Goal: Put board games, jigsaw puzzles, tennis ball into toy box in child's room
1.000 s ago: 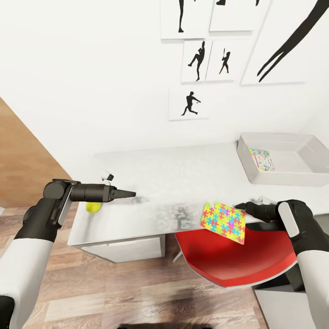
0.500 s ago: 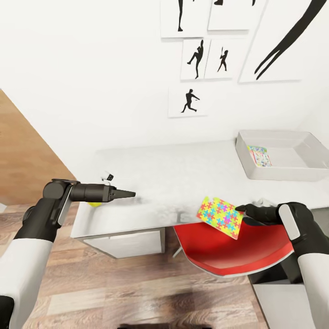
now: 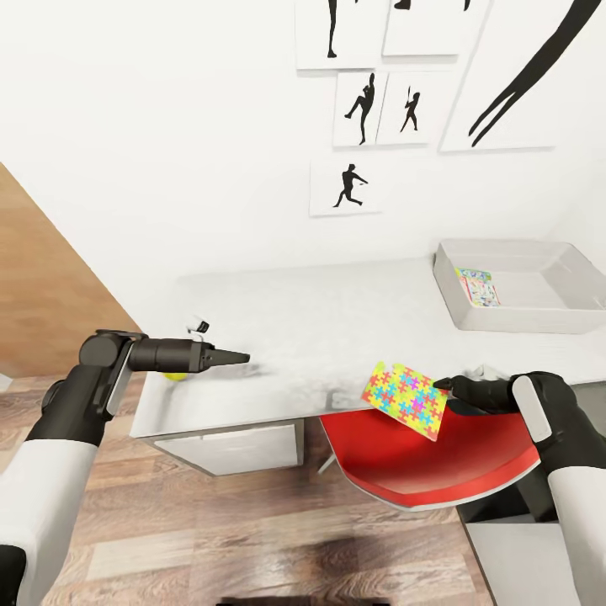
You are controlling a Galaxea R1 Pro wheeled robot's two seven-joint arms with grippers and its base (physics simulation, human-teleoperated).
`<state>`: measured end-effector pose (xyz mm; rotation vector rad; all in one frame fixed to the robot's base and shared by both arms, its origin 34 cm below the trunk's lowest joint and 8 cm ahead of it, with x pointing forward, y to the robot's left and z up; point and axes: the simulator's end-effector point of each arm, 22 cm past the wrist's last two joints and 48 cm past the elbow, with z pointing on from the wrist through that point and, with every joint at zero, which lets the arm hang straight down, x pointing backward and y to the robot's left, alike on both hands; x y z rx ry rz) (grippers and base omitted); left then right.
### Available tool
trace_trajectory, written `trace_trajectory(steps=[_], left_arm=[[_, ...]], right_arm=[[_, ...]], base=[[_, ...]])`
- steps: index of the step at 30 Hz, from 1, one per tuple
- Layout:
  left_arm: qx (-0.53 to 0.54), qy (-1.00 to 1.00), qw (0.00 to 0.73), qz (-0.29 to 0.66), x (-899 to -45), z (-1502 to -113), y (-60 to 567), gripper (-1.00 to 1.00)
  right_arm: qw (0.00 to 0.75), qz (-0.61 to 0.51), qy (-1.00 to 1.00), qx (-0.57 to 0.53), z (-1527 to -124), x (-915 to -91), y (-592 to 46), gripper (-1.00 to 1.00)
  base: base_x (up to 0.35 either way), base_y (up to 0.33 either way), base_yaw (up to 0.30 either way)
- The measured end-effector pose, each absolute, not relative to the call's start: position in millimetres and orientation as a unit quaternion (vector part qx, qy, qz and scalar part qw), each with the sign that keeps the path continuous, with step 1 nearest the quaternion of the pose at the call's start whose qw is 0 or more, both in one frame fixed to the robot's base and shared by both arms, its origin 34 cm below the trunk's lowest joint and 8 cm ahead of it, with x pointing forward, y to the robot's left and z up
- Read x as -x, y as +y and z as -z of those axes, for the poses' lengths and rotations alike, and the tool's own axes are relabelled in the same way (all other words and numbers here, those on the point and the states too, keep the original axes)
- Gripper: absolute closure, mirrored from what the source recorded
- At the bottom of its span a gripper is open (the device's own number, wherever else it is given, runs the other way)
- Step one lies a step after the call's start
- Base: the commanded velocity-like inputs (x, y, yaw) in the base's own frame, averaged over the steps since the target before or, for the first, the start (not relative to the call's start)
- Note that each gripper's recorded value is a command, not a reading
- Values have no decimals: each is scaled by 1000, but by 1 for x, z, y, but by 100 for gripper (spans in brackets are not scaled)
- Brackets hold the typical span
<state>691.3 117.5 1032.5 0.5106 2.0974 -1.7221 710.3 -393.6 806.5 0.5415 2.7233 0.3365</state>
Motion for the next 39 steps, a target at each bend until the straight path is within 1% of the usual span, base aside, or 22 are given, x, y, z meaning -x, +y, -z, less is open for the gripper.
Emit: trace_trajectory(steps=[19, 28, 31, 39], left_arm=[[-180, 745, 189, 614, -692, -1034, 118, -100], [-181, 745, 189, 613, -691, -1034, 118, -100], [-181, 746, 189, 613, -691, -1034, 118, -100], [-180, 746, 188, 613, -691, -1032, 118, -100]], right_arm=[[173, -111, 961, -184, -807, -711, -394, -100], [172, -116, 960, -185, -807, -711, -391, -100], [172, -102, 962, -184, -808, -709, -403, -100], [176, -107, 962, -181, -809, -713, -394, -100]], base=[[-28, 53, 0], [110, 178, 0], [85, 210, 0], [-41, 158, 0]])
